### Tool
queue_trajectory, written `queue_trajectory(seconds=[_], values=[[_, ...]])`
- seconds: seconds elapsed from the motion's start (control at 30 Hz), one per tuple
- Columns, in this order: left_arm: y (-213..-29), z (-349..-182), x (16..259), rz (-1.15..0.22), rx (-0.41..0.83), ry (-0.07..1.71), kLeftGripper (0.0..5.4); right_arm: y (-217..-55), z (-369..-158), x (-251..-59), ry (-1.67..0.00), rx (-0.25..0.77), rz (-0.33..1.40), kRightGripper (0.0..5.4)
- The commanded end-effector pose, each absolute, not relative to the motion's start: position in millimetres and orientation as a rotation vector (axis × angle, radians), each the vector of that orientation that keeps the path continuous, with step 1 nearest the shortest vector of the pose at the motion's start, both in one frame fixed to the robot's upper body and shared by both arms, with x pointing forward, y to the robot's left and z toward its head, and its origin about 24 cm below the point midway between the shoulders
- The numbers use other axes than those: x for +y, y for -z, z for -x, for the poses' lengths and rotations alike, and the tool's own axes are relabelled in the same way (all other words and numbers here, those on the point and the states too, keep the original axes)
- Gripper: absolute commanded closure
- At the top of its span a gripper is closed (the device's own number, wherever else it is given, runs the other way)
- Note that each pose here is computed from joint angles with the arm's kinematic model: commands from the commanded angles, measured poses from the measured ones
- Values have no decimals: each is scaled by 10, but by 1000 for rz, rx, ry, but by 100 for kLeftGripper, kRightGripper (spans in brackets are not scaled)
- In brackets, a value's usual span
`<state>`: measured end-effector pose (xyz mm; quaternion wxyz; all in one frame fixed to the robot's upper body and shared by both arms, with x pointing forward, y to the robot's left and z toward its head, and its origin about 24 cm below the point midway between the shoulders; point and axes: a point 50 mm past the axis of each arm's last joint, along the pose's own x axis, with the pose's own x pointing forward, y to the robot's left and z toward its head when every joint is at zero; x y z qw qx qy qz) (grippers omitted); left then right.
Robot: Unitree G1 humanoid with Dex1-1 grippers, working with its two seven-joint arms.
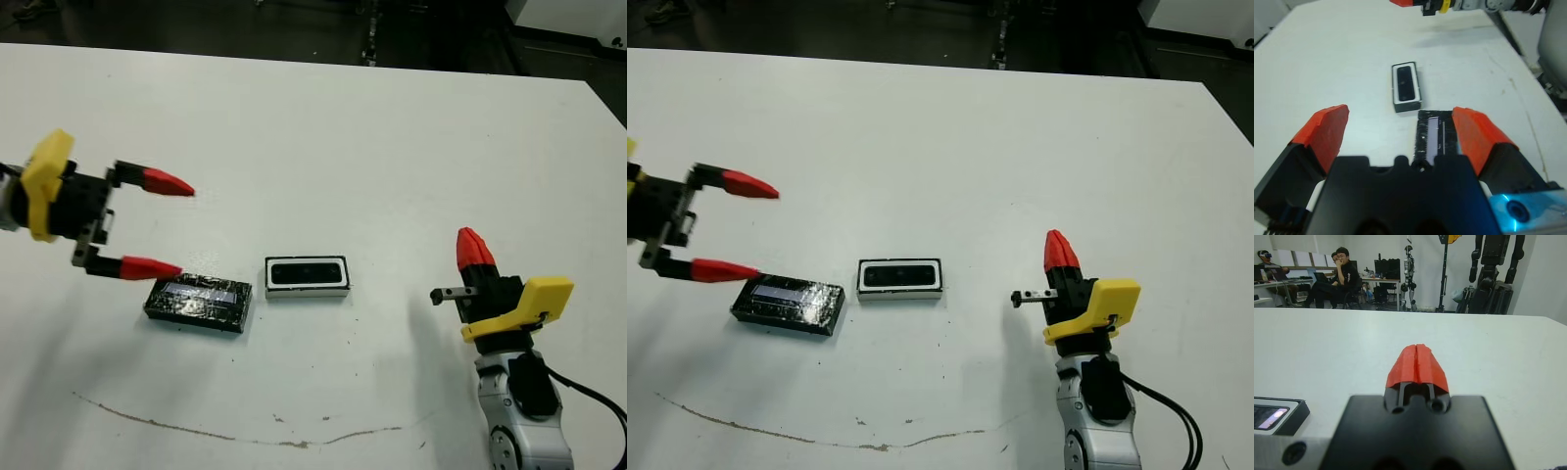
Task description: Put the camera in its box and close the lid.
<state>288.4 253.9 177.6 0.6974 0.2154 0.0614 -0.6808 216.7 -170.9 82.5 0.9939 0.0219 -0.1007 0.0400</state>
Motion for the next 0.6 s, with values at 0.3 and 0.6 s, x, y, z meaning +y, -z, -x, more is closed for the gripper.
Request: queue_trajectory(seconds=[0.3, 0.6], values=[[-1518, -2834, 2464, -365, 236, 1570, 0, -781, -2135, -1714, -62, -206, -54, 538], [-1374, -2707, 2474, -316, 219, 1577, 0, -769, -2131, -1701, -69, -194, -64, 538]])
